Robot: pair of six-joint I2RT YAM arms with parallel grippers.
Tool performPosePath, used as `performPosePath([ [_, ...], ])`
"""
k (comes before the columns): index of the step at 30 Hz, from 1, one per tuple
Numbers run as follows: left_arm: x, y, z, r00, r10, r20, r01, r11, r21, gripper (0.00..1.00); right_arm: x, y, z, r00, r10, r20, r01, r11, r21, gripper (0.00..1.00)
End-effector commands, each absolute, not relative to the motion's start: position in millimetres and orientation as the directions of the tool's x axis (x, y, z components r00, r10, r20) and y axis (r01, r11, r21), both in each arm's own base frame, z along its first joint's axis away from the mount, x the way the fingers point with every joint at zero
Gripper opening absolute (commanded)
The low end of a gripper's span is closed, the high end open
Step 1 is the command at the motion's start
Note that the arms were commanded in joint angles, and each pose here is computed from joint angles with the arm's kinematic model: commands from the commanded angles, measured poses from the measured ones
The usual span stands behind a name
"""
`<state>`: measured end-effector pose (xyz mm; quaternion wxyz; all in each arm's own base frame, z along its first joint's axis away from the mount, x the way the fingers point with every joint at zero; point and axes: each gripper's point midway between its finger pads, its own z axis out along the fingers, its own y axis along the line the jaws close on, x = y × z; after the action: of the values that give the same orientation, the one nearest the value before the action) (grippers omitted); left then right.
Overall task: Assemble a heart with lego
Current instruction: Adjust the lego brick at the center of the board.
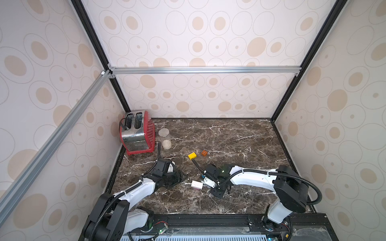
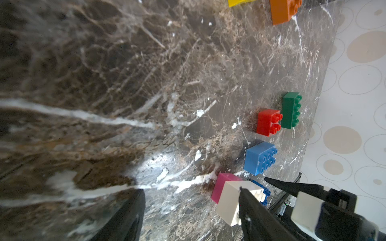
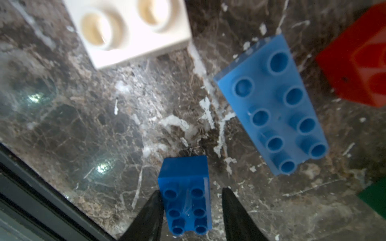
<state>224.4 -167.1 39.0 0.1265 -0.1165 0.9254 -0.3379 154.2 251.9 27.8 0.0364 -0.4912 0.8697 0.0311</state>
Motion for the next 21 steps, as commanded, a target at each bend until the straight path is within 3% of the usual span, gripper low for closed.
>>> performPosePath([
  [1, 228.6, -169.2, 41.7, -0.941, -0.287, -0.177, -0.105, 0.750, -0.654, 0.71, 150.0, 258.3, 27.6, -0.510, -0.856, -0.081, -0.860, 0.509, 0.036, 0.44],
  [21, 228.2, -169.9, 42.0, -0.944, -0.281, -0.175, -0.101, 0.750, -0.654, 0.71, 151.9, 258.0, 24.4, -0.519, -0.854, -0.031, -0.855, 0.518, 0.015, 0.39],
])
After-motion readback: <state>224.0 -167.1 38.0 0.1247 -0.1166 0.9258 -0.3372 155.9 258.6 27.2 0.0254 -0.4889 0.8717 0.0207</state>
